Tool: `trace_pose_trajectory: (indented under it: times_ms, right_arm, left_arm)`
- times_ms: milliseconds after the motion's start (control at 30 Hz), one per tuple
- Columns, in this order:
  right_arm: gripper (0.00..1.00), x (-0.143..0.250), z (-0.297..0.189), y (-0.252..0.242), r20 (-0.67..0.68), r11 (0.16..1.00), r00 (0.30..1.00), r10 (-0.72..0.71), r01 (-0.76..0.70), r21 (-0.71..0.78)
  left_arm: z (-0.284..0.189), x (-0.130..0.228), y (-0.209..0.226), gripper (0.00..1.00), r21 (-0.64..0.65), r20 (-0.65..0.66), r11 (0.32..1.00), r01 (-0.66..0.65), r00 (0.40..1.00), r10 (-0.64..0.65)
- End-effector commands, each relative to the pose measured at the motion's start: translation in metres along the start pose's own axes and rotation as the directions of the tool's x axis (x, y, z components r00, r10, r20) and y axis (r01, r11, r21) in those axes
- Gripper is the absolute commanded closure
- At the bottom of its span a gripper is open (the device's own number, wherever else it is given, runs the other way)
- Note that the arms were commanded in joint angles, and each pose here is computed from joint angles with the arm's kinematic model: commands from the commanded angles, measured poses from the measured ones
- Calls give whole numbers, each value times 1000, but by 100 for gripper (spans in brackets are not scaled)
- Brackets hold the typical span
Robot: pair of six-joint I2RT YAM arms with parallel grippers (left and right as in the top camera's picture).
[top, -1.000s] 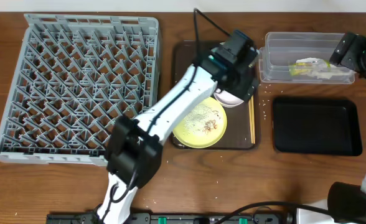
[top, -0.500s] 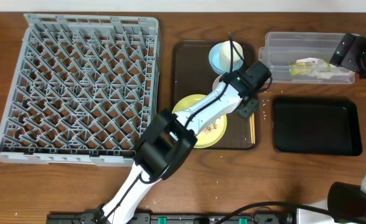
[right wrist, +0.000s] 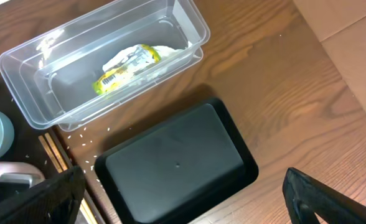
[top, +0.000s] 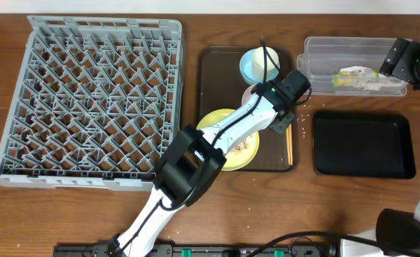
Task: Sort waste into correct bins and load items into the dishwasher
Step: 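Reach the left gripper across to the pink bowl on the tray, then lower the left gripper onto the pink bowl rim and close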
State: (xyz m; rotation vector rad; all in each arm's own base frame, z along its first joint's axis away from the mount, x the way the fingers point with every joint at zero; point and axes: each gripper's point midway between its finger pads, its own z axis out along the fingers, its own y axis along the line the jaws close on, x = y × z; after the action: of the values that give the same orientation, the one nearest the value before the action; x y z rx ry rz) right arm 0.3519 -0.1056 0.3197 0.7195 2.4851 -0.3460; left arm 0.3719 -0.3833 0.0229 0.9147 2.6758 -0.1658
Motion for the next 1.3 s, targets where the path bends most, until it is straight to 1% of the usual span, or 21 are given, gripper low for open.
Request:
trace_pose_trajectory:
  times_ms: [0, 200, 433, 567, 700, 800, 900, 967, 1033, 1100, 1167, 1200, 1267]
  right_arm:
    - [1, -2, 2, -6, 6, 1000, 1000, -6, 6, 27]
    - [1, -2, 2, -6, 6, 1000, 1000, -6, 6, 27]
    - [1, -2, 2, -6, 4, 1000, 1000, -7, 7, 27]
    - [1, -2, 2, -6, 4, 1000, 1000, -7, 7, 27]
    - [1, -2, 2, -6, 4, 1000, 1000, -7, 7, 27]
    - [1, -2, 2, -6, 5, 1000, 1000, -7, 6, 27]
    - [1, -2, 2, -6, 5, 1000, 1000, -6, 6, 27]
    - [1, -2, 2, -6, 5, 1000, 1000, -6, 6, 27]
    - [1, -2, 2, -6, 5, 1000, 1000, -7, 6, 27]
    - [1, -2, 2, -6, 5, 1000, 1000, -7, 6, 27]
    - [1, -2, 2, -6, 5, 1000, 1000, -6, 6, 27]
    - [1, -2, 2, -6, 5, 1000, 1000, -6, 6, 27]
    - [1, -2, 2, -6, 5, 1000, 1000, -6, 6, 27]
  left_arm:
    - [-10, -5, 0, 92, 8, 16, 1000, 13, 1000, -13]
    - [-41, -20, -5, 92, 42, 79, 999, 13, 997, -16]
    - [-107, -46, 0, 93, 60, 213, 998, 21, 977, -33]
    - [-151, -58, 19, 92, 62, 295, 997, 51, 953, -67]
    - [-189, -64, 54, 92, 71, 356, 991, 109, 926, -128]
    - [-201, -65, 70, 92, 152, 361, 980, 128, 916, -175]
    - [-199, -63, 75, 91, 213, 339, 968, 134, 919, -202]
    - [-193, -59, 72, 84, 237, 314, 963, 133, 927, -205]
    - [-186, -57, 65, 73, 238, 295, 963, 125, 935, -195]
    - [-173, -55, 51, 63, 245, 271, 964, 107, 947, -174]
    - [-162, -52, 36, 45, 248, 248, 965, 83, 958, -146]
    - [-154, -50, 31, 41, 235, 235, 969, 77, 963, -134]
    - [-137, -46, 26, 39, 178, 214, 981, 71, 971, -109]
